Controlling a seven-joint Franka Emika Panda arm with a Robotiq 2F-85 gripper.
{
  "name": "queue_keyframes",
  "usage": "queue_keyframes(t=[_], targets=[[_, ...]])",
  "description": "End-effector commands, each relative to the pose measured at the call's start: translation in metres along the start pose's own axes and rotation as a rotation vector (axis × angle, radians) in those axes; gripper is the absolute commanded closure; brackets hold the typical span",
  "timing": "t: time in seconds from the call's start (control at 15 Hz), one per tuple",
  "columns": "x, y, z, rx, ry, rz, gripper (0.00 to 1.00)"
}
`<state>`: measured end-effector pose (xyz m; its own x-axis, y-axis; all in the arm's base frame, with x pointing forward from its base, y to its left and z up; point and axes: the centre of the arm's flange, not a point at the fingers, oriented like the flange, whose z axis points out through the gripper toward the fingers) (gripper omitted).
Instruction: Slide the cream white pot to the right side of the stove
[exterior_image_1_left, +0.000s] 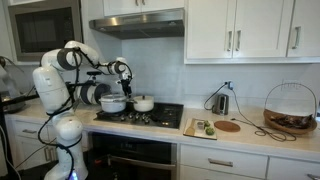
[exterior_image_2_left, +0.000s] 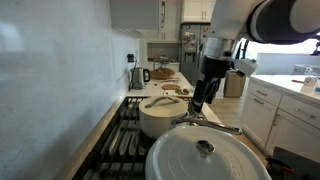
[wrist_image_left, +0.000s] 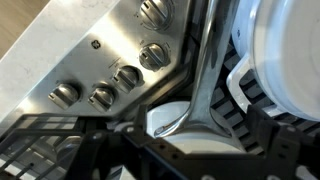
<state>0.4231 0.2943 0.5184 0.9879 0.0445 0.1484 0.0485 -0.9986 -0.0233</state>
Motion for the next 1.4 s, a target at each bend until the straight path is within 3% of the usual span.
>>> queue_keyframes(t=[0.0, 1.13, 1.33], targets=[[0.007, -0.004, 0.003, 0.032, -0.017, -0.029, 0.0], [0.013, -0.011, 0.039, 0.019, -0.079, -0.078, 0.0], [0.018, -0.008, 0.04, 0.019, -0.077, -0.066, 0.1]])
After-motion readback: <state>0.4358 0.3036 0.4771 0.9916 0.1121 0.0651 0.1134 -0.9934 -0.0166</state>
